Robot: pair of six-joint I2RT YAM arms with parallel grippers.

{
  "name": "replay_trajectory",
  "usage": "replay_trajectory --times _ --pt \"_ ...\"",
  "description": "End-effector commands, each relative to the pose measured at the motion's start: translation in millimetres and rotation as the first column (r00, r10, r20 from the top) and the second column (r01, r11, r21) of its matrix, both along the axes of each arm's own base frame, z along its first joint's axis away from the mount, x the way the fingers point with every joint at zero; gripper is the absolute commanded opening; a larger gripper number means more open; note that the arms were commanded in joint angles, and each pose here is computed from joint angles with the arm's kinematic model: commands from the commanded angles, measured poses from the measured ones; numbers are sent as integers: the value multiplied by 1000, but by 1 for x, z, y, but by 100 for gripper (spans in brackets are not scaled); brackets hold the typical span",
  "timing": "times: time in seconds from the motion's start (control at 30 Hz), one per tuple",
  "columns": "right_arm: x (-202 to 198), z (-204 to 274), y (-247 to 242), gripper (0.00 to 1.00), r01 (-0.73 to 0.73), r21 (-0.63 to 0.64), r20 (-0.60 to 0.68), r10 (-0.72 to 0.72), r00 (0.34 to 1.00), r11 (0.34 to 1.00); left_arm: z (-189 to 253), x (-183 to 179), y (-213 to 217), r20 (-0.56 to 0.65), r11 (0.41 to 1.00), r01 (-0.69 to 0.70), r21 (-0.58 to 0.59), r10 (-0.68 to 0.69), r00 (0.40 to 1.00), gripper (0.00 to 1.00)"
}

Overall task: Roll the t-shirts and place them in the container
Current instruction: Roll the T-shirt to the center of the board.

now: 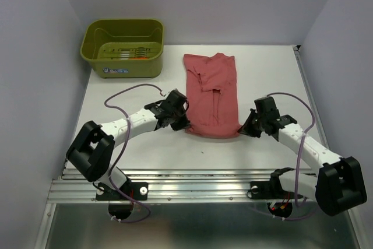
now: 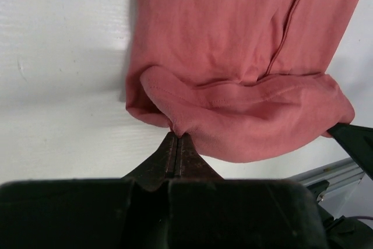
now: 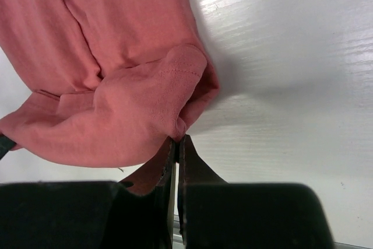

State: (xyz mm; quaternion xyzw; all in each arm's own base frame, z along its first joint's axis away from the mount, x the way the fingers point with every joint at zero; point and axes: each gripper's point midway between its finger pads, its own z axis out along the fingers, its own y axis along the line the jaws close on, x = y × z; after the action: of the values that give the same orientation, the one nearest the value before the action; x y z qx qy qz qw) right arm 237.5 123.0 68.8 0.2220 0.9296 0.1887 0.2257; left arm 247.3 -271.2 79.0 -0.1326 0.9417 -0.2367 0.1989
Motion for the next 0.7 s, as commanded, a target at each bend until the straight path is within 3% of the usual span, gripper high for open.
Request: replay_trajectory --times 0.0,0.67 --pt "24 17 2 3 -4 -20 76 6 997 1000 15 26 -5 59 1000 -7 -4 8 998 0" --pt "77 8 14 11 -4 -46 90 9 996 999 -3 70 2 66 999 -40 20 39 997 0"
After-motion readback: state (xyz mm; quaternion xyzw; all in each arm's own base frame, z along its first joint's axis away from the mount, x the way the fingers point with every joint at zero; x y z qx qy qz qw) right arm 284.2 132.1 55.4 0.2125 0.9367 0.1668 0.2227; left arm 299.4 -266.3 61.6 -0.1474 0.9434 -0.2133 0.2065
